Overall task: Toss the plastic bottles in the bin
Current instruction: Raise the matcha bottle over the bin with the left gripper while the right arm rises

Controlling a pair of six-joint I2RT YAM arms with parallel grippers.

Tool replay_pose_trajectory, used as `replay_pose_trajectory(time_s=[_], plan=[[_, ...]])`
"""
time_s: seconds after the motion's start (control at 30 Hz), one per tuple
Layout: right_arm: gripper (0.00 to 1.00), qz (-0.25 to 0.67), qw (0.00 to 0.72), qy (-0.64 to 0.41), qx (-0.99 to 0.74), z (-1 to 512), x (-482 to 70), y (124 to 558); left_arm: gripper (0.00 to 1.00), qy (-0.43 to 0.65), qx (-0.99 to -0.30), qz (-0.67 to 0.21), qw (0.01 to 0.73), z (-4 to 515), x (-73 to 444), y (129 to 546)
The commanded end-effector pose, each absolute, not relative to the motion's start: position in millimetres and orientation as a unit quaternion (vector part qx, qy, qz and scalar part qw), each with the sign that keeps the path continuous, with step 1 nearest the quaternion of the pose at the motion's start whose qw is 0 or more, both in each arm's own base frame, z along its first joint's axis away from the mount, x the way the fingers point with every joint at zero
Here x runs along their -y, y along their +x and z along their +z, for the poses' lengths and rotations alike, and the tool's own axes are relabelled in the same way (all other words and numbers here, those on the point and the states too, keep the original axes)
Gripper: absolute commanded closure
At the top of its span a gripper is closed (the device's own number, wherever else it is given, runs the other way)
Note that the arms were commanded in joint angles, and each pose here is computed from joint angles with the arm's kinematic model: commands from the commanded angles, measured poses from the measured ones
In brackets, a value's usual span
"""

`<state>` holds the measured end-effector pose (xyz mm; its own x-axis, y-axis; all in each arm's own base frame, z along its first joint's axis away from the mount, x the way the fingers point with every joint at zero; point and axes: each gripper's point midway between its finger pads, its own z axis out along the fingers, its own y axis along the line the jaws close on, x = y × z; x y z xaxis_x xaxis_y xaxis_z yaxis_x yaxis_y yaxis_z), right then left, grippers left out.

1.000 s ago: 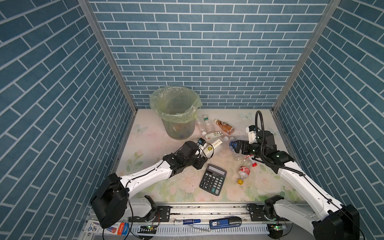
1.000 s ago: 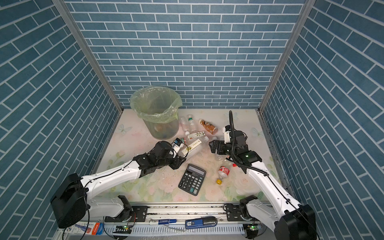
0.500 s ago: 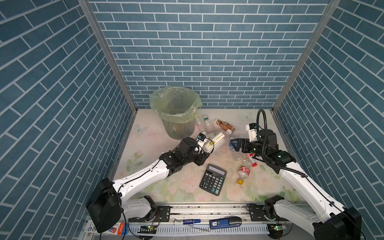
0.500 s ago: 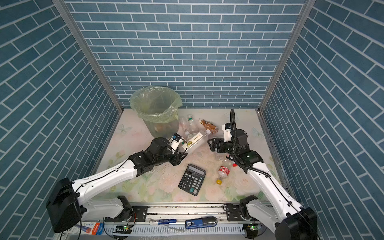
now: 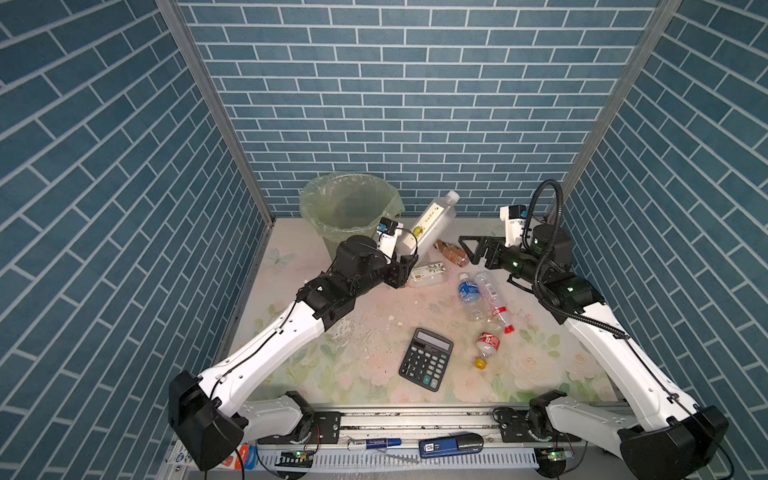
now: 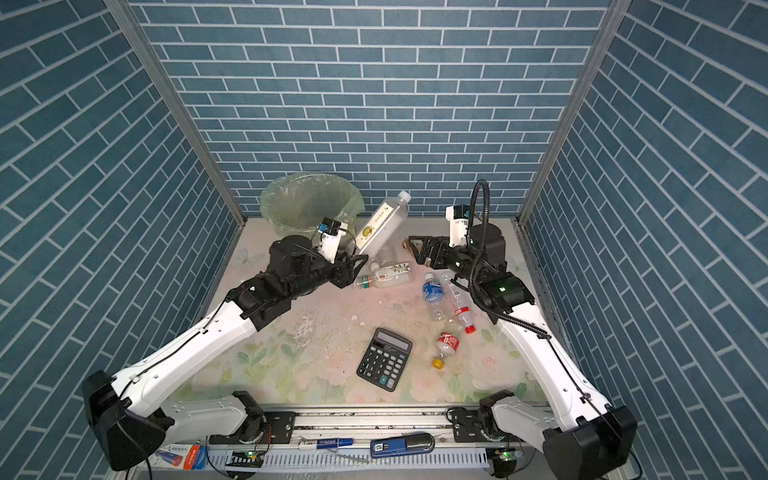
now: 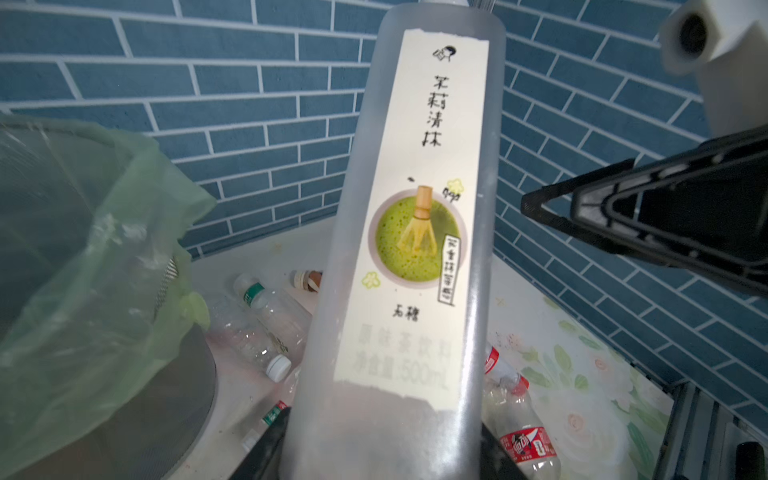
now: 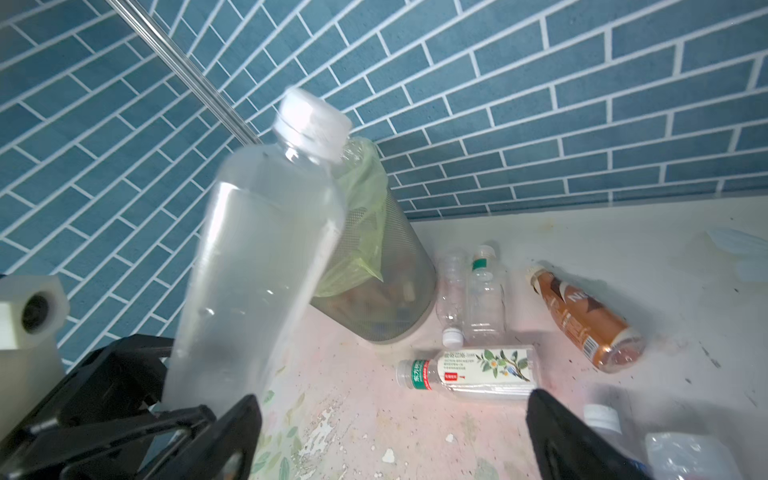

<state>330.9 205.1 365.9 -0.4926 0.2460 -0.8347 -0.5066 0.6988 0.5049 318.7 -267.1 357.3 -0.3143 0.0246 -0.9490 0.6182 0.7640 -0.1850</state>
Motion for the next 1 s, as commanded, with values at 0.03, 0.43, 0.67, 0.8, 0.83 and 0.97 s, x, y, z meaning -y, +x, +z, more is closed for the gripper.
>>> replay_pose_trajectory(time_s=[0.03,0.43,0.67,0.8,0.83,0.97], plan=[[0.01,0.421,0.523,-0.097,-0.735,421,-218,338,0.51,0.191,-0.721,-0.253,0.617,426,244,334],[0.01,0.434,0.537,-0.099,-0.716,442,-235,362,0.52,0.077,-0.695,-0.186,0.69,508,138,396],[0.01,0.437,0.525,-0.102,-0.724,434,-243,374,0.18,0.026,-0.78,-0.167,0.602,413,114,444],[0.01,0.438,0.519,-0.104,-0.727,431,-247,378,0.01,0.035,-0.796,-0.165,0.581,412,117,447],[0.01,0.438,0.517,-0.105,-0.728,429,-247,379,0.01,0.036,-0.793,-0.168,0.585,417,118,446],[0.01,0.437,0.513,-0.103,-0.731,424,-248,380,0.01,0.043,-0.774,-0.189,0.603,436,123,439]])
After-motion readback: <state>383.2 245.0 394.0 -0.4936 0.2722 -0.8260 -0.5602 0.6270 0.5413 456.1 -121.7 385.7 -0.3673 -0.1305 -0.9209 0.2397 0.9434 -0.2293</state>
